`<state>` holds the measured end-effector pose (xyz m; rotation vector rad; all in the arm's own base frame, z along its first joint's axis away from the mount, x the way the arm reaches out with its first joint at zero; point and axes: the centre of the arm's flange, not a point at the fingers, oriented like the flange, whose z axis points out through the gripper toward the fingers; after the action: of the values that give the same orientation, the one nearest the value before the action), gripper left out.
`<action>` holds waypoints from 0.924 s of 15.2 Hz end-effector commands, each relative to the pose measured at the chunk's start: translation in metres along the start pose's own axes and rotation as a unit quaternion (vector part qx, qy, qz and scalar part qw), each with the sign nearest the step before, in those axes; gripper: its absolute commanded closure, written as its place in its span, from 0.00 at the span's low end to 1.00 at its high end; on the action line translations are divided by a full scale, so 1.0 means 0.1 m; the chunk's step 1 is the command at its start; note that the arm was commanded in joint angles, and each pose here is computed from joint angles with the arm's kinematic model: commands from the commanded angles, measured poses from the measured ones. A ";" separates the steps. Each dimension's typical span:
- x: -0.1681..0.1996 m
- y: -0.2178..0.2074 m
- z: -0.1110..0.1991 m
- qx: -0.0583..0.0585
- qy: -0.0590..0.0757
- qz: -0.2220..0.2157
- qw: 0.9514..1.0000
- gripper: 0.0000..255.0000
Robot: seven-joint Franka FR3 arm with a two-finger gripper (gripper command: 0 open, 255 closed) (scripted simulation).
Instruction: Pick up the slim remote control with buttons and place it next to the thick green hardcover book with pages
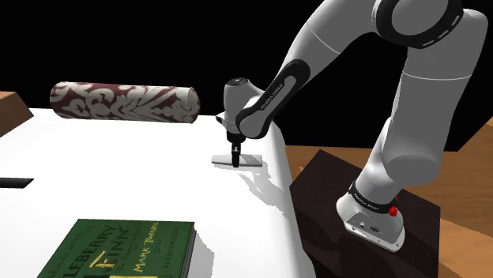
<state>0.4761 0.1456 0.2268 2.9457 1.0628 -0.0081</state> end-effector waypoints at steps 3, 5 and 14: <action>0.00 0.00 0.08 0.000 0.000 0.000 1.000 0.00; 0.00 0.00 0.08 0.000 0.000 0.000 1.000 0.00; 0.00 0.00 0.08 0.000 0.000 0.000 1.000 1.00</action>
<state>0.4763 0.1452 0.2190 2.9456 1.0628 -0.0073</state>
